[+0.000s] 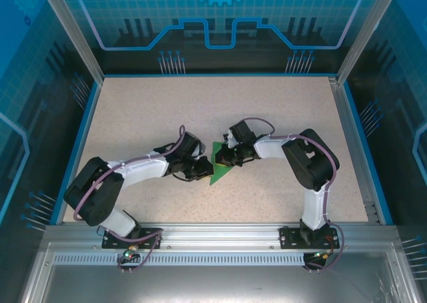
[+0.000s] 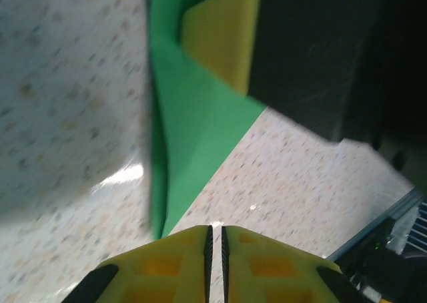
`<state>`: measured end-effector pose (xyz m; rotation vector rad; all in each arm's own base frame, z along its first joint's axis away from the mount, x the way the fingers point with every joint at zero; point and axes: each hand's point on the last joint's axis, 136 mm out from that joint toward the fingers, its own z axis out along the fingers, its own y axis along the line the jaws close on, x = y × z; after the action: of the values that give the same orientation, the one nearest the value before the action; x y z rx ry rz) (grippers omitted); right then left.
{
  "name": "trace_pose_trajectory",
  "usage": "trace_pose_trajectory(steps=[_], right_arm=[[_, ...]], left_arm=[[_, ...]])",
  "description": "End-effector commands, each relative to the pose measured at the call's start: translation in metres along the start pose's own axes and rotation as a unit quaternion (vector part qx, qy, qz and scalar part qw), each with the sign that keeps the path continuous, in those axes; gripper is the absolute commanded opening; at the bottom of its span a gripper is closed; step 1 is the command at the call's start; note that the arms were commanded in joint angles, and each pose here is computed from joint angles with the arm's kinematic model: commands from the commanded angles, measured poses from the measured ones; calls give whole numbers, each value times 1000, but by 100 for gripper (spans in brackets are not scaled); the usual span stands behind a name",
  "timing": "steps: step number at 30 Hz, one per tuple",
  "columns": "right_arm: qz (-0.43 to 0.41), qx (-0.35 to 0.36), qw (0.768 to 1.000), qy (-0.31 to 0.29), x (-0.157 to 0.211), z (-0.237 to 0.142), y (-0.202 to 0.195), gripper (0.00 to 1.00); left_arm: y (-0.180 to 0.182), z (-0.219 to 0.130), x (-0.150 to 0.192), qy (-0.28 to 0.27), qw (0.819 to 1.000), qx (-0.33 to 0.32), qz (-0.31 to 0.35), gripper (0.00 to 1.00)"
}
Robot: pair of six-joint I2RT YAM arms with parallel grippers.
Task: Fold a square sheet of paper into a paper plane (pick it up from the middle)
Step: Fourth fold the wing at the center of the table.
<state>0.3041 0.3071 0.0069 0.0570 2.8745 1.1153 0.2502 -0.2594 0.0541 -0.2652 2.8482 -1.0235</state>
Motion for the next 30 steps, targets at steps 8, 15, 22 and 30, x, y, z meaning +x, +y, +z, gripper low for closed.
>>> trace_pose_trajectory(steps=[8, 15, 22, 30], right_arm=[[84, 148, 984, 48, 40, 11, -92, 8], [76, 134, 987, 35, 28, 4, -82, 8], [47, 80, 996, -3, -10, -22, -48, 9], [-10, 33, 998, -44, -30, -49, 1, 9]], left_arm=[[1, 30, -25, -23, 999, 4, -44, 14], [43, 40, -13, -8, 995, -74, -70, 7], [87, 40, 21, 21, 989, -123, -85, 3], [83, 45, 25, 38, 991, -117, -58, 2]])
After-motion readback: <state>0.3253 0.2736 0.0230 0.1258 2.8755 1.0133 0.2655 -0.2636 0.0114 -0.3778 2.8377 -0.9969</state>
